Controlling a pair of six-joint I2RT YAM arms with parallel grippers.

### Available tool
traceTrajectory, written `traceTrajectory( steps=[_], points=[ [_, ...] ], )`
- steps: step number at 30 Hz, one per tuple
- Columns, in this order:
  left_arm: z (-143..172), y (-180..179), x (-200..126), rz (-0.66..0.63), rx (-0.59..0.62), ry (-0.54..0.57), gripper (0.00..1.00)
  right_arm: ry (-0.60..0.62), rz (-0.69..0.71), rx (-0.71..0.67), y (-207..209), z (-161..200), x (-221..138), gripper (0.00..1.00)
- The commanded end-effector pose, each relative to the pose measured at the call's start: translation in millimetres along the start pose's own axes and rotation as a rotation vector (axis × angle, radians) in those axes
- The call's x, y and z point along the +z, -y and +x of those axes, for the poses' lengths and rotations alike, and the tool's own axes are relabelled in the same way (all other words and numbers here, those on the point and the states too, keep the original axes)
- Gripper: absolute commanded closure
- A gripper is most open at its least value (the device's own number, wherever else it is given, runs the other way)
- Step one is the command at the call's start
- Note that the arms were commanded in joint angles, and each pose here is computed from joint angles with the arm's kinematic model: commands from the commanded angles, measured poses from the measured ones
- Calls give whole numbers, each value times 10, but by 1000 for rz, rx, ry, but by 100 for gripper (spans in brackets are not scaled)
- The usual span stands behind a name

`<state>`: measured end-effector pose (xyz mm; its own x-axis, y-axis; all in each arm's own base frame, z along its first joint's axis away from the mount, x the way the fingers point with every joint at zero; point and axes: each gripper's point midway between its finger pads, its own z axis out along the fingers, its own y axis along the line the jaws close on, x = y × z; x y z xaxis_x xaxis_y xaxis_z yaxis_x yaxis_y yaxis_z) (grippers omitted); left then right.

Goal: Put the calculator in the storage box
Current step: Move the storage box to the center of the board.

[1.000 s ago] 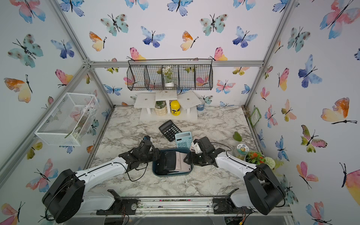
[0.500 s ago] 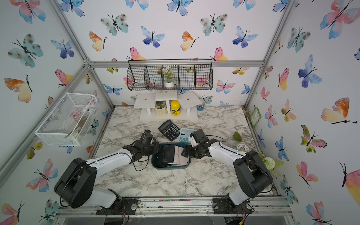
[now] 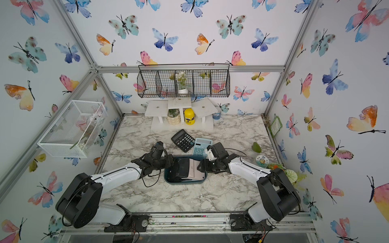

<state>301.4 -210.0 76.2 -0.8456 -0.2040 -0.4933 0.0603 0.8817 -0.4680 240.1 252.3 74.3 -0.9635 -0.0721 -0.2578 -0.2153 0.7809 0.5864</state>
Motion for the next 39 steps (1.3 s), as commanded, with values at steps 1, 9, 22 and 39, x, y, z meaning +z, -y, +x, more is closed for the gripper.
traceTrajectory(
  steps=[1,9,22,39],
  points=[
    [224,333,-99,148,14,-77,38,47,-194,-75,-452,-39,-149,35],
    [280,296,-231,129,8,-69,37,70,-113,-65,-254,57,-168,35],
    [-66,243,-435,51,42,10,20,271,264,-84,227,-268,-582,27],
    [-149,49,-592,-28,44,71,1,198,774,-114,940,-380,-793,14]
  ],
)
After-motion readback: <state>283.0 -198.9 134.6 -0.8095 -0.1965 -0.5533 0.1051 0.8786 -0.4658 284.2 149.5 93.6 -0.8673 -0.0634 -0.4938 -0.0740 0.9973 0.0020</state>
